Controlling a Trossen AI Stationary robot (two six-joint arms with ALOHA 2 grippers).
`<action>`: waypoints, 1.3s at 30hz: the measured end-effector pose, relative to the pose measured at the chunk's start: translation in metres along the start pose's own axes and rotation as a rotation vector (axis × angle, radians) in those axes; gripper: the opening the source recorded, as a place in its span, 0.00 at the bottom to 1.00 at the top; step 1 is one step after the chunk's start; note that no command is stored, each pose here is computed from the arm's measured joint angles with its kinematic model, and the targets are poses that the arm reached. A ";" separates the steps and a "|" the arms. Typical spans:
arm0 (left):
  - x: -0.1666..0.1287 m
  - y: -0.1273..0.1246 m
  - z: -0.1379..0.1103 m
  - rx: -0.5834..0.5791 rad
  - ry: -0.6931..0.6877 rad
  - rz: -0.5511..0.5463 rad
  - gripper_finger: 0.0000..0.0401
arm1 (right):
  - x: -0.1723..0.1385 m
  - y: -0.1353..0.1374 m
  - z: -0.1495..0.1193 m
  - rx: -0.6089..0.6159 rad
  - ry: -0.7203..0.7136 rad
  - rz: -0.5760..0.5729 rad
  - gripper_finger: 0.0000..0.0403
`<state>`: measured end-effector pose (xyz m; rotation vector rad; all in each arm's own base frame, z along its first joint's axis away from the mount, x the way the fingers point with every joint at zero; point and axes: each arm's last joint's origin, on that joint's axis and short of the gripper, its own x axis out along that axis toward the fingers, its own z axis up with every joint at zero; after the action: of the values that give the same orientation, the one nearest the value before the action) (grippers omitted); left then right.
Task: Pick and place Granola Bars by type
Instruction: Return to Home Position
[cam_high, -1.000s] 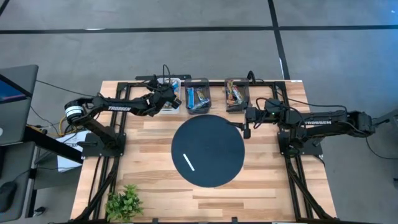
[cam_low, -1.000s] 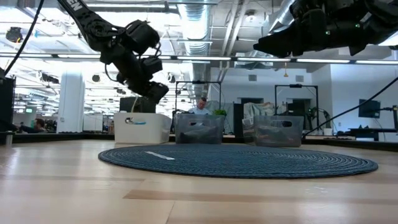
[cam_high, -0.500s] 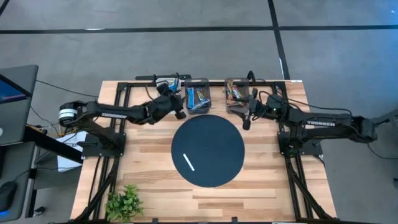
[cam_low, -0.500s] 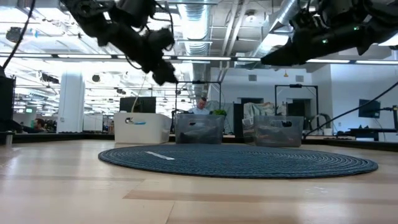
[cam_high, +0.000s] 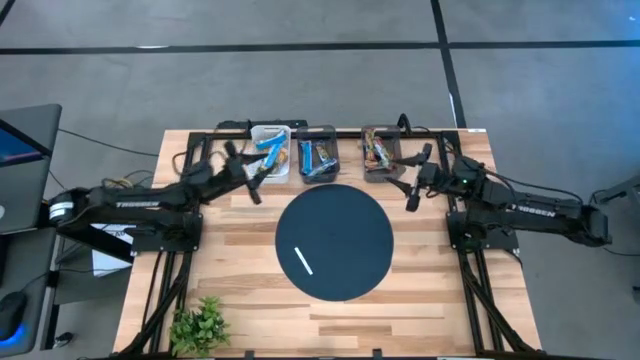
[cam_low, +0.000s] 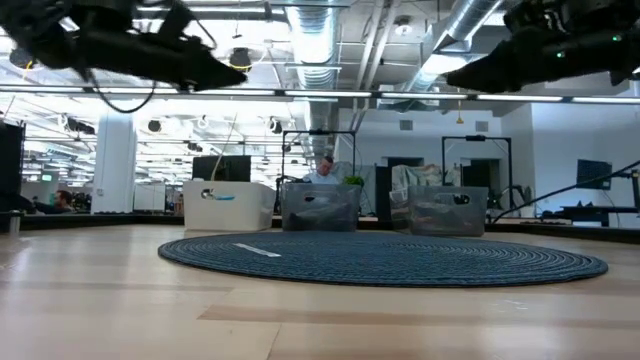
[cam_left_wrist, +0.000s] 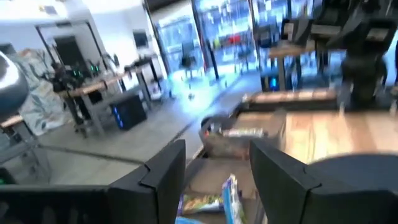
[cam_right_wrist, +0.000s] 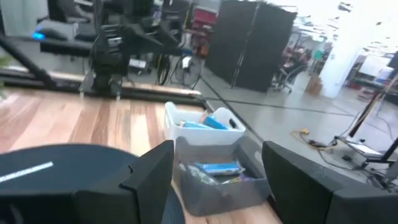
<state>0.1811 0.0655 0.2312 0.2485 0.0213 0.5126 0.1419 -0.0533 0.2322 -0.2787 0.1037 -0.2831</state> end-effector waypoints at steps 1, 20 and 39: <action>-0.007 0.001 -0.002 -0.016 -0.030 0.005 0.43 | -0.002 -0.001 0.000 0.006 -0.009 -0.008 0.59; -0.060 -0.004 -0.037 -0.212 -0.225 0.058 0.43 | -0.014 0.003 -0.003 0.050 -0.116 -0.020 0.59; -0.081 -0.016 -0.027 -0.138 -0.214 0.139 0.43 | -0.018 0.006 -0.004 0.044 -0.093 0.001 0.59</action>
<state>0.1161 0.0183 0.1978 0.1695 -0.2406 0.6202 0.1256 -0.0432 0.2275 -0.2474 0.0053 -0.2710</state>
